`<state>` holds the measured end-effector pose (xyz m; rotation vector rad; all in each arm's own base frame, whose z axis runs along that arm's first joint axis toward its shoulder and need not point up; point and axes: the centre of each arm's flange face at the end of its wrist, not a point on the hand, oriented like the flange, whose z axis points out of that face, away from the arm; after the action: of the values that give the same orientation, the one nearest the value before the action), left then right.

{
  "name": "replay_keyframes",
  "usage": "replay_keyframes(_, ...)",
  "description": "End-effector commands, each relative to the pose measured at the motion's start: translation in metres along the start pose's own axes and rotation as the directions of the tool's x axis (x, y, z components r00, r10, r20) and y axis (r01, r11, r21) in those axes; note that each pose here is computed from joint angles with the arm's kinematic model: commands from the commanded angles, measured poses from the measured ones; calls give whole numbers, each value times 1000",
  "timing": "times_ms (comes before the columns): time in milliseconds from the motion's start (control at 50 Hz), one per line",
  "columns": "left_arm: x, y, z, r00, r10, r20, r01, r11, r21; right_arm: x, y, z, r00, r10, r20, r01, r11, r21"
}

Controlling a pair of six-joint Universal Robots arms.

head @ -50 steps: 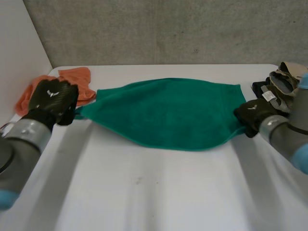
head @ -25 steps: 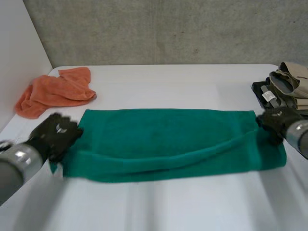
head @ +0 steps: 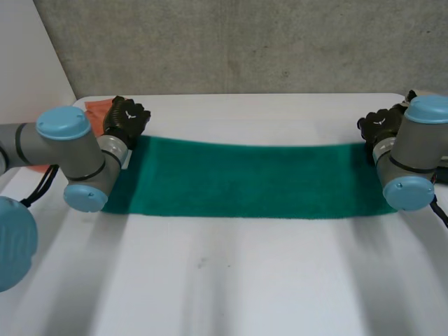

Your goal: Fold the laundry.

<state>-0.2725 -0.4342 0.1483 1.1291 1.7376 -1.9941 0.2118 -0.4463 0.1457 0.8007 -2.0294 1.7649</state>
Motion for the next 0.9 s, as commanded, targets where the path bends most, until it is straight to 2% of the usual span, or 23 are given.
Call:
replay_keyframes(20, 19, -4, 4, 1000, -18, -15, 19, 999, 29, -2, -6, 7, 998, 5, -69, -6, 1000, -13)
replay_keyframes(120, 37, -15, -7, 998, -29, -61, 31, 999, 35, -5, -26, -12, 999, 19, -32, -18, 1000, 6)
replay_keyframes(200, 17, -40, -22, 997, -66, -52, 68, 996, 52, -3, -27, -38, 995, 75, 61, -72, 997, -42)
replay_keyframes(280, 2, -59, -47, 986, -155, -64, 158, 986, 52, -2, -33, -73, 975, 138, 172, -128, 990, -67)
replay_keyframes(360, -15, -74, -72, 958, -280, -63, 283, 958, 50, 6, -24, -100, 954, 181, 238, -155, 980, -125)
replay_keyframes(420, -20, -78, -97, 908, -411, -85, 415, 910, 27, 14, 5, -108, 946, 210, 248, -160, 965, -209)
replay_keyframes(440, -20, -78, -97, 907, -412, -85, 415, 909, 27, 15, 11, -108, 945, 218, 245, -163, 961, -225)
replay_keyframes(460, -19, -79, -106, 885, -453, -104, 458, 889, 24, 16, 16, -108, 944, 225, 242, -167, 957, -238)
replay_keyframes(500, -18, -80, -113, 865, -487, -121, 492, 870, 16, 18, 26, -108, 942, 238, 238, -177, 952, -249)
replay_keyframes(560, -14, -80, -121, 849, -507, -147, 513, 858, 4, 14, 33, -101, 946, 228, 231, -177, 959, -223)
replay_keyframes(740, -11, -78, -126, 847, -509, -155, 514, 858, -9, 6, 56, -72, 964, 195, 182, -164, 971, -174)
replay_keyframes(860, -18, -85, -132, 849, -507, -149, 515, 857, 11, 35, 70, -79, 989, 135, 67, -117, 966, -229)
replay_keyframes(900, -21, -87, -134, 847, -511, -146, 518, 855, 18, 69, 66, -82, 998, 69, -15, -71, 978, -196)
